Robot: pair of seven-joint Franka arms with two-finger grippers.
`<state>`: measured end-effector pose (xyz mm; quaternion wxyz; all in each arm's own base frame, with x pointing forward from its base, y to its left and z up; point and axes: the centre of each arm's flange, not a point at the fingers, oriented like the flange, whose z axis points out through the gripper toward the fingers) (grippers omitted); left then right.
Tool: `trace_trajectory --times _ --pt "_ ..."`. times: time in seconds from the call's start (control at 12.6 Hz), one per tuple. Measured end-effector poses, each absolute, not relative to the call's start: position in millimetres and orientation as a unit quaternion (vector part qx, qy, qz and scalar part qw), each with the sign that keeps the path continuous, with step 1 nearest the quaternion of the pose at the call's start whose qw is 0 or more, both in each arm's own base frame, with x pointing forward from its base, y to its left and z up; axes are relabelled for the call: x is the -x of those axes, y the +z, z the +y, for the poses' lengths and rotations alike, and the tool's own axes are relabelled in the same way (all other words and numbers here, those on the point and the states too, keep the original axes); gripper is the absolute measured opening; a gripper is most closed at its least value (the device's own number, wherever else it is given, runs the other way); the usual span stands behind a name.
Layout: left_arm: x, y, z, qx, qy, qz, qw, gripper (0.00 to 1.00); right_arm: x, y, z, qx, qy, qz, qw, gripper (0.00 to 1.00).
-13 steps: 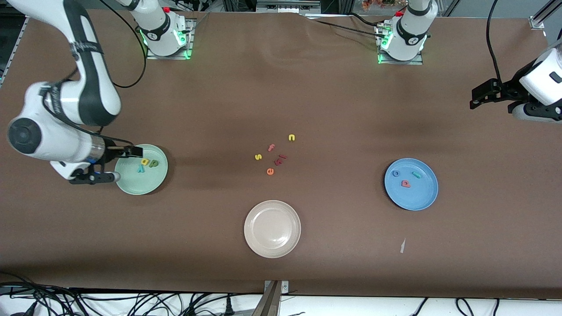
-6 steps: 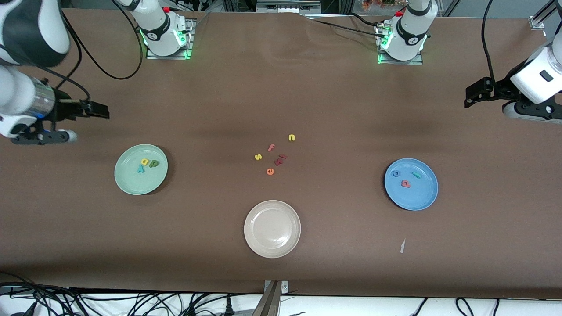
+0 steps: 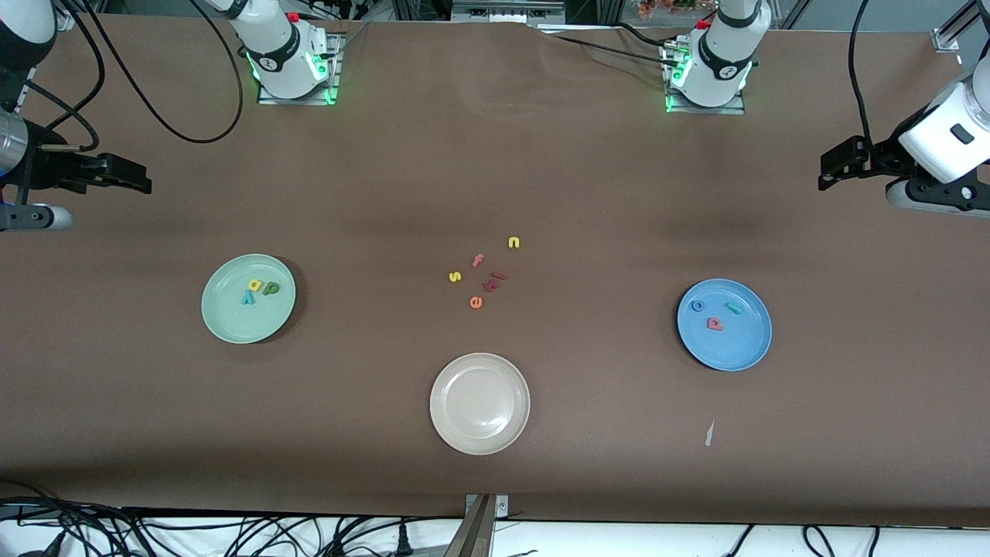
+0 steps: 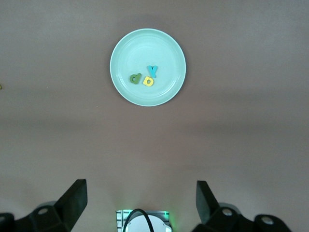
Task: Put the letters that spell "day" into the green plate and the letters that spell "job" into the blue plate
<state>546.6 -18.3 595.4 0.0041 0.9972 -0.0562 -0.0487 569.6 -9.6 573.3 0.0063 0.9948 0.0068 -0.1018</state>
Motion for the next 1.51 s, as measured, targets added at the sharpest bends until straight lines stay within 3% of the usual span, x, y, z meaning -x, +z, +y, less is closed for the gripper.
trace_trajectory --times 1.51 --pt "-547 595 -19 -0.997 -0.049 -0.057 0.004 1.0 -574 566 -6 -0.995 -0.097 0.007 0.009 1.0"
